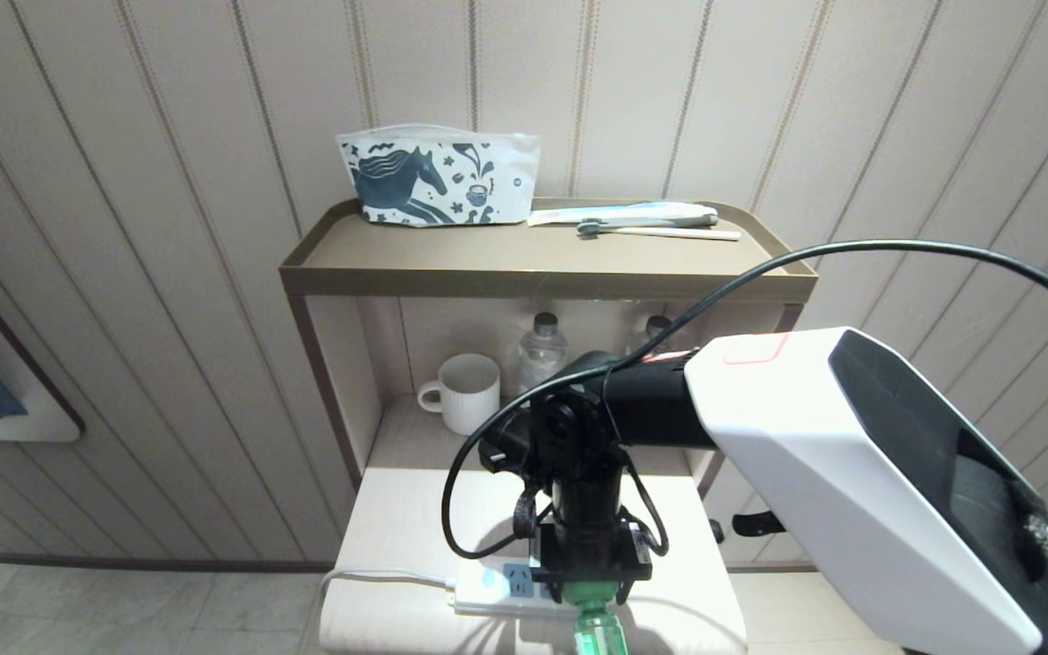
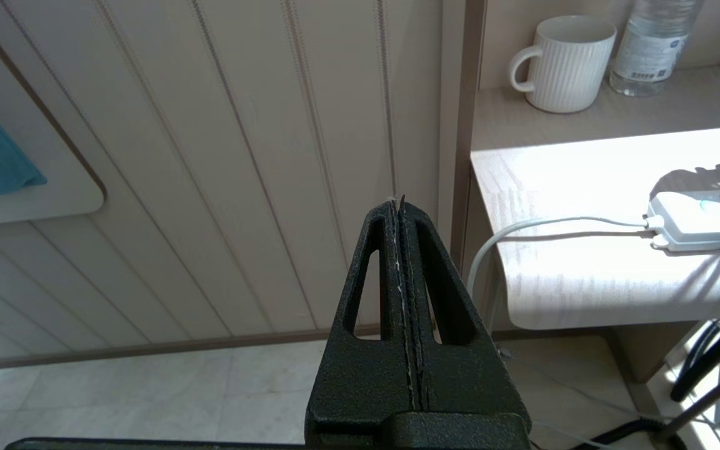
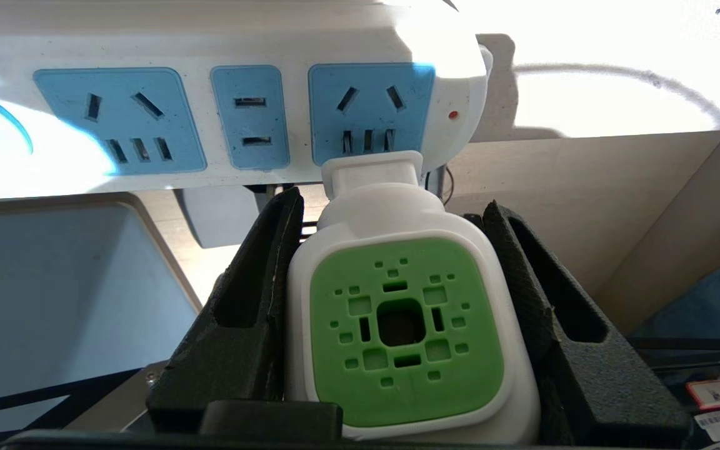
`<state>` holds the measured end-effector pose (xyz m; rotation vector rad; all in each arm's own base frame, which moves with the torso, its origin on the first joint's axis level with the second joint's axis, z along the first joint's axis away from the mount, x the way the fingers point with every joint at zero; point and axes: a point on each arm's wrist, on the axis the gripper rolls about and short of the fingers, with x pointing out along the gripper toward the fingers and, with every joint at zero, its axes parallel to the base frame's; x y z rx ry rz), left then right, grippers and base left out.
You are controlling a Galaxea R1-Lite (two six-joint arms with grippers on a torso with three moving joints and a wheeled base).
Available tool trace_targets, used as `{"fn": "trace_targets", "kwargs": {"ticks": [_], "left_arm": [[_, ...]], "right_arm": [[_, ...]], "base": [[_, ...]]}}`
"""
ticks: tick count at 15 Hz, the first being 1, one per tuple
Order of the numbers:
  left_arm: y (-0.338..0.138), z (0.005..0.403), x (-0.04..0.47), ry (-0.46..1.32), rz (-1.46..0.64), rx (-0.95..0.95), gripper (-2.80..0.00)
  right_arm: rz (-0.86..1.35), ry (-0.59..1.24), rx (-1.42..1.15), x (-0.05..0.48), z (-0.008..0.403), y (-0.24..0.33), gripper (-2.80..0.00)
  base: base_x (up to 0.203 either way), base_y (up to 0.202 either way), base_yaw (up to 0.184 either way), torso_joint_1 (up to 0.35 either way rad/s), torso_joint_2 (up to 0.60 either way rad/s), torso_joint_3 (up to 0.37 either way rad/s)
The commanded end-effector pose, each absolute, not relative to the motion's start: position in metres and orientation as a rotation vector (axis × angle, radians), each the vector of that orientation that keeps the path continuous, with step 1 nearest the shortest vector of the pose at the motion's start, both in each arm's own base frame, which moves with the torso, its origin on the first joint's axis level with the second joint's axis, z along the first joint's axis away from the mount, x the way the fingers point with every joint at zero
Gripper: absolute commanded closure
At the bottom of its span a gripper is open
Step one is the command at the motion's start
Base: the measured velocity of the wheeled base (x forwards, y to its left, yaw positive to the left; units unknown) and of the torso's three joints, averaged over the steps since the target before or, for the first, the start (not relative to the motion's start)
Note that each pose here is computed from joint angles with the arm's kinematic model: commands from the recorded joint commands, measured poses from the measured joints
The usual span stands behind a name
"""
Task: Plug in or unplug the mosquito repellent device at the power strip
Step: Insert the plug into the socket
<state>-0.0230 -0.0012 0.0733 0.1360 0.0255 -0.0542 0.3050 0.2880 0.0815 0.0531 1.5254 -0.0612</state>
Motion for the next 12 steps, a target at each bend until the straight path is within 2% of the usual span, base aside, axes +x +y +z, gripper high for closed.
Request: {"fn": "trace_targets", "kwargs": {"ticks": [1,12], "left_arm": [[-0.001,0.073,-0.023,0.027,-0.054,0.137,0.00],[-0.001,0.073,-0.023,0.033,-0.055,0.142,0.00]], "right_arm": [[-0.068,1.524,0.060,0.307,0.080,0.287,0.00],[-0.098,1.561,0.096,0.320,0.069,0.275,0.00]], "base": [[0.000,0.000,0.000,0.000,0.00,0.000],[0.000,0.000,0.000,0.000,0.00,0.000]]}}
